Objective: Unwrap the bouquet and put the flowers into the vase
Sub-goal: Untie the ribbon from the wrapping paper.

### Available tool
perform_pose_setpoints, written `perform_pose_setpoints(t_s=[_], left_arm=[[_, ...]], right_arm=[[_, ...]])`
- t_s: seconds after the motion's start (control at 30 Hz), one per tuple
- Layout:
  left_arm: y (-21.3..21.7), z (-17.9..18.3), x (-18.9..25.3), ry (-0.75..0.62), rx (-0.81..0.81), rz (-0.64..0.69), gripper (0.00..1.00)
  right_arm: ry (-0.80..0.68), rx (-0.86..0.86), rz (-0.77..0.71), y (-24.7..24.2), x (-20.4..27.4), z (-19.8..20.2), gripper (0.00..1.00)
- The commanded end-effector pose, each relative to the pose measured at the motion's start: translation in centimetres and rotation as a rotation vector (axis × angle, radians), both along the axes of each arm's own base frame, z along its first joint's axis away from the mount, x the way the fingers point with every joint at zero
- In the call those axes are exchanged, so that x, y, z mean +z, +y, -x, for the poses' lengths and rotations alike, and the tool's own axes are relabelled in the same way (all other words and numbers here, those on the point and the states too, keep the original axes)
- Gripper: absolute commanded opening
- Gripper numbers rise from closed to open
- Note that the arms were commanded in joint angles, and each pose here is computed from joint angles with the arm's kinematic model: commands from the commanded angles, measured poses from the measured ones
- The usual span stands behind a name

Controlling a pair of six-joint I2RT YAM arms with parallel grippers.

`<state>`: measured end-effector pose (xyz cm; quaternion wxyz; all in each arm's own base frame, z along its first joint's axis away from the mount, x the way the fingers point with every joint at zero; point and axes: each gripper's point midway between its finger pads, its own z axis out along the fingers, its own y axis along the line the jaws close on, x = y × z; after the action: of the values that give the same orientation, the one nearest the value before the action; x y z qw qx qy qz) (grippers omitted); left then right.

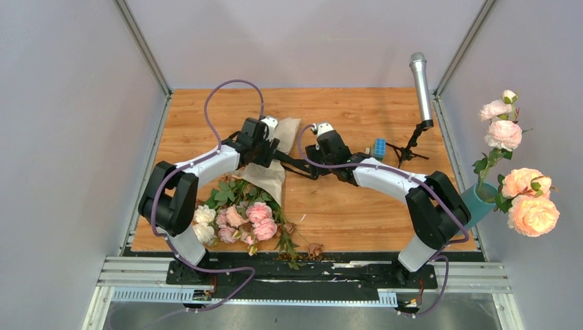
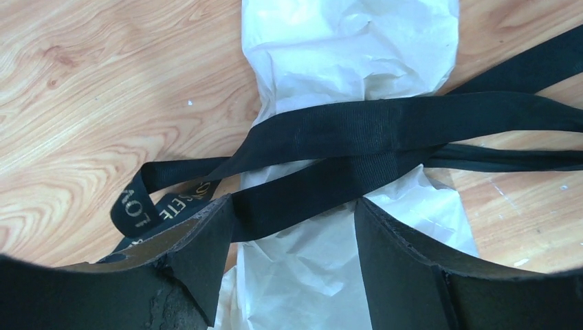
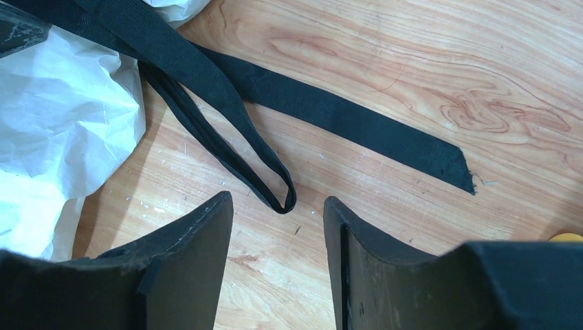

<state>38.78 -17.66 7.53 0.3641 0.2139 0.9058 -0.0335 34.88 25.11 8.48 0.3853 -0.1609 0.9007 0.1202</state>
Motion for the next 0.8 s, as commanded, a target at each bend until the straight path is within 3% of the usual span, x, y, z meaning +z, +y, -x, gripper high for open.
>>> perform_pose_setpoints(t_s=[0.0,0.07,0.2,0.43,0.77], left_arm=[[-0.2,-1.4,1.0,-0.049,0.001,-0.038,0.73],[-0.2,-1.5,0.9,-0.045,-0.007,-0.051,0.71],[0.0,-1.5,0.7,-0.033,0.003,-0.062,0.56],[0.1,-1.5,2.0,-0.055,0.015,-0.048,0.54],[-0.3,-2.0,3.6,-0.082,0.048,-0.006,0.43]], right_arm=[[-0.031,-0.001,-0.048,0.5,1.5,-0.5,0.52],[-0.029,-0.001,-0.048,0.6,1.5,-0.4,0.51],[-0.024,0.002,-0.048,0.6,1.3,-0.4,0.5],[-0.017,0.011,-0.051,0.9,1.2,-0.4,0.5],[-0.014,0.016,-0.051,0.9,1.2,-0.4,0.5]])
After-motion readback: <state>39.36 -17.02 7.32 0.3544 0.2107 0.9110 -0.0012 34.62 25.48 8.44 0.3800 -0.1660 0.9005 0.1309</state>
